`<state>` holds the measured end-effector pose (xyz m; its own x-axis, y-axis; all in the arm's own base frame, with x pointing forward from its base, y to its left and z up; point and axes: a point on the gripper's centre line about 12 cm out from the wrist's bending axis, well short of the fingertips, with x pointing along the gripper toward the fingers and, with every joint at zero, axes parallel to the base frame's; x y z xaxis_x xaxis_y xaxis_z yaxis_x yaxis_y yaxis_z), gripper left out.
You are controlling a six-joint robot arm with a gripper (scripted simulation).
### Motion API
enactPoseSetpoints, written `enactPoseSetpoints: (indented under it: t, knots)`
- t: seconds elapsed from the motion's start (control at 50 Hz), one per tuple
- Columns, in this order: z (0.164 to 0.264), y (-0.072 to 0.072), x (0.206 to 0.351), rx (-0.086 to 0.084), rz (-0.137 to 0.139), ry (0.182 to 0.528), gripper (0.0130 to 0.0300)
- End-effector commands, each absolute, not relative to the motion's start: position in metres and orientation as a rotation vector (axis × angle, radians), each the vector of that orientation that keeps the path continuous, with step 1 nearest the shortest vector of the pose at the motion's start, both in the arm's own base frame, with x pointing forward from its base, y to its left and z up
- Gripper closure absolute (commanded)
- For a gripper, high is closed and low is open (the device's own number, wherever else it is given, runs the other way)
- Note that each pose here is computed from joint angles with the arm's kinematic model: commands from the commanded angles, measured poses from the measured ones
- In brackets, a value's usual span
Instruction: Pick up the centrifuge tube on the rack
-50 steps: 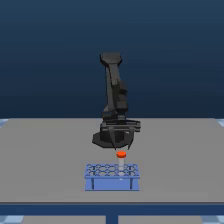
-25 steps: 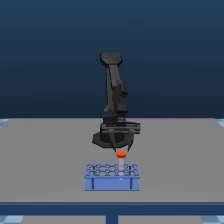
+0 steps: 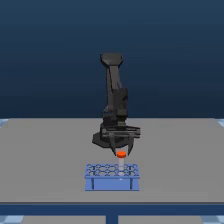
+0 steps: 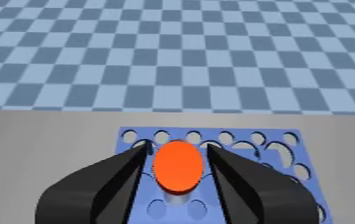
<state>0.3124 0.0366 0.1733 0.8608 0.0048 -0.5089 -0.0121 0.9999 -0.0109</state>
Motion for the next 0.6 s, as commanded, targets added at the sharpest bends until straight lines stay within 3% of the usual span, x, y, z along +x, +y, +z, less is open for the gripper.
enactPoseSetpoints:
  t: [0.02,0.6]
  knots:
    - [0.1710,0.0360,0.3129,0.000,0.000,0.524,0.0130]
    - [0.1637,0.0360,0.3129,0.000,0.000,0.524,0.0130]
